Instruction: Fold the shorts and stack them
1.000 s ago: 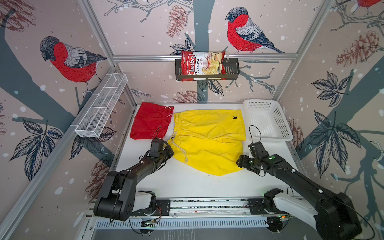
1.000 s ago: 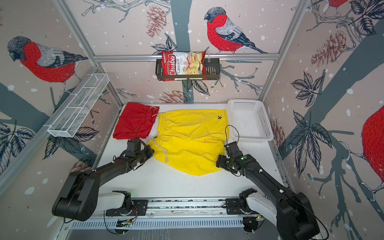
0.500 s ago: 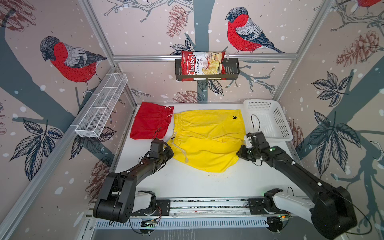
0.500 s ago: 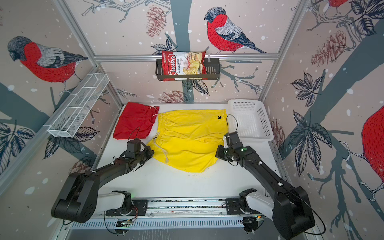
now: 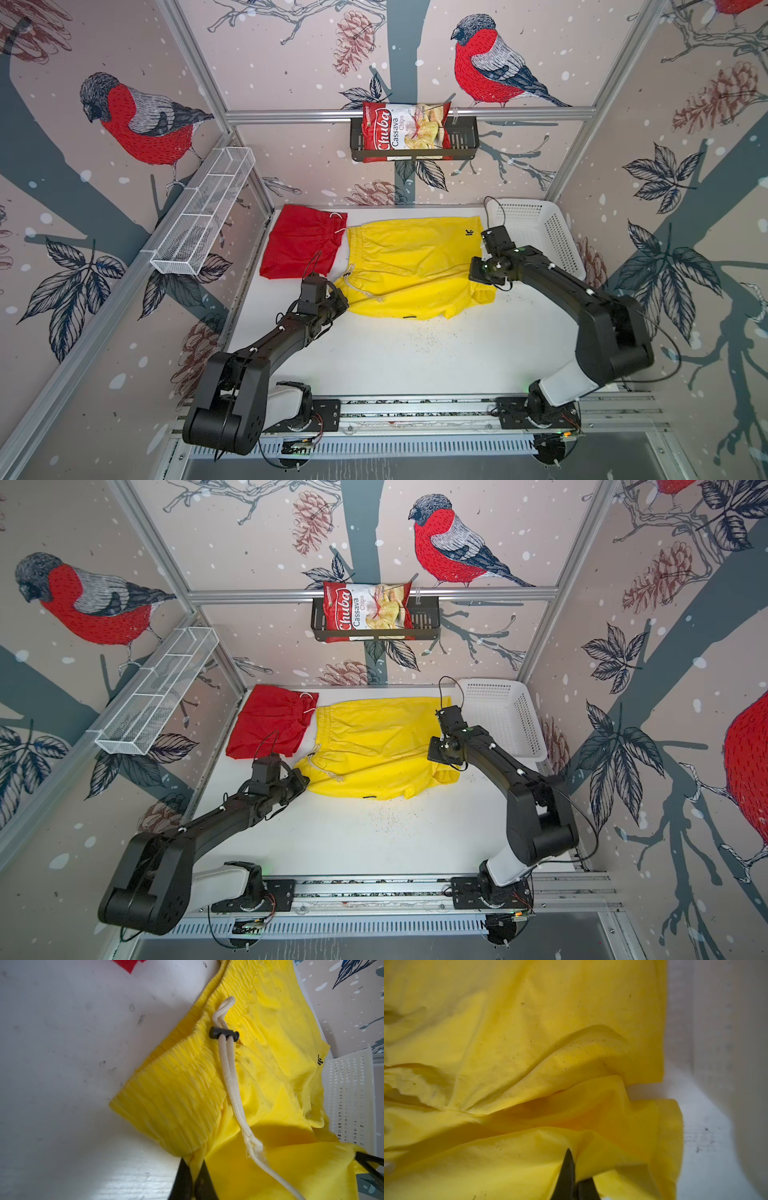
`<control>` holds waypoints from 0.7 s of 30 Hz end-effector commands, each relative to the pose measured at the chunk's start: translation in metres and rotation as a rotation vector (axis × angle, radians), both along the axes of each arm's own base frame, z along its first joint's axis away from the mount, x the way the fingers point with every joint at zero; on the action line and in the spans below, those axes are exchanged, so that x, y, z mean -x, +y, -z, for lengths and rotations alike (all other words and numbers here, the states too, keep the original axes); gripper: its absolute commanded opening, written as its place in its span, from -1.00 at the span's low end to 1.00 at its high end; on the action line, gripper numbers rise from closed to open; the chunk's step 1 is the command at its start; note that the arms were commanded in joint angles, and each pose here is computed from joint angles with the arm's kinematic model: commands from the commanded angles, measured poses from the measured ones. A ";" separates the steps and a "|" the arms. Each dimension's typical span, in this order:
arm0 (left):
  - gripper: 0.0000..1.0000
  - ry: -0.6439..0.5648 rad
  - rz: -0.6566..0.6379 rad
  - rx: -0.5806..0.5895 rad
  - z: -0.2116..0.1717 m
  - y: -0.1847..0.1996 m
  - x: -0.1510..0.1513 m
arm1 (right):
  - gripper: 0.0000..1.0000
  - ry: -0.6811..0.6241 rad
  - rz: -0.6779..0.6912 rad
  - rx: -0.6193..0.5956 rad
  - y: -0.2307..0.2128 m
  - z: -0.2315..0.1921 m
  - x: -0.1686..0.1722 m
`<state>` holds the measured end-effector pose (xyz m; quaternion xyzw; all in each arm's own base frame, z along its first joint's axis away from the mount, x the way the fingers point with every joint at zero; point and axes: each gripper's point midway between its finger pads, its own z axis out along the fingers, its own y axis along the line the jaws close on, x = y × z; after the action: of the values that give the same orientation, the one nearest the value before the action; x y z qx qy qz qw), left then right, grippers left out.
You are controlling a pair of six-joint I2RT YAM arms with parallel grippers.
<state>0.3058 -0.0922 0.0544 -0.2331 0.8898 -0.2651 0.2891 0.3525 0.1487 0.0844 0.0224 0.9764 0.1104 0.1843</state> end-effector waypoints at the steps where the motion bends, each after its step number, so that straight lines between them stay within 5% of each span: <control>1: -1.00 -0.009 -0.023 -0.018 -0.001 0.005 -0.003 | -0.97 -0.048 -0.039 0.023 0.016 0.013 -0.020; 4: -1.00 -0.001 -0.022 -0.015 0.001 0.004 -0.004 | -0.77 -0.041 -0.044 -0.001 0.028 0.028 -0.030; 11: -1.00 0.003 -0.023 -0.023 0.003 0.005 -0.005 | 0.16 -0.026 -0.108 -0.020 0.035 0.041 0.006; 21: -1.00 0.051 0.001 -0.027 0.019 0.003 0.003 | 0.38 -0.226 -0.033 -0.155 -0.004 -0.029 0.080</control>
<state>0.3031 -0.0886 0.0365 -0.2424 0.8990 -0.2466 0.2689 0.2841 0.1503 0.1062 -0.0085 0.9445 0.1757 0.2773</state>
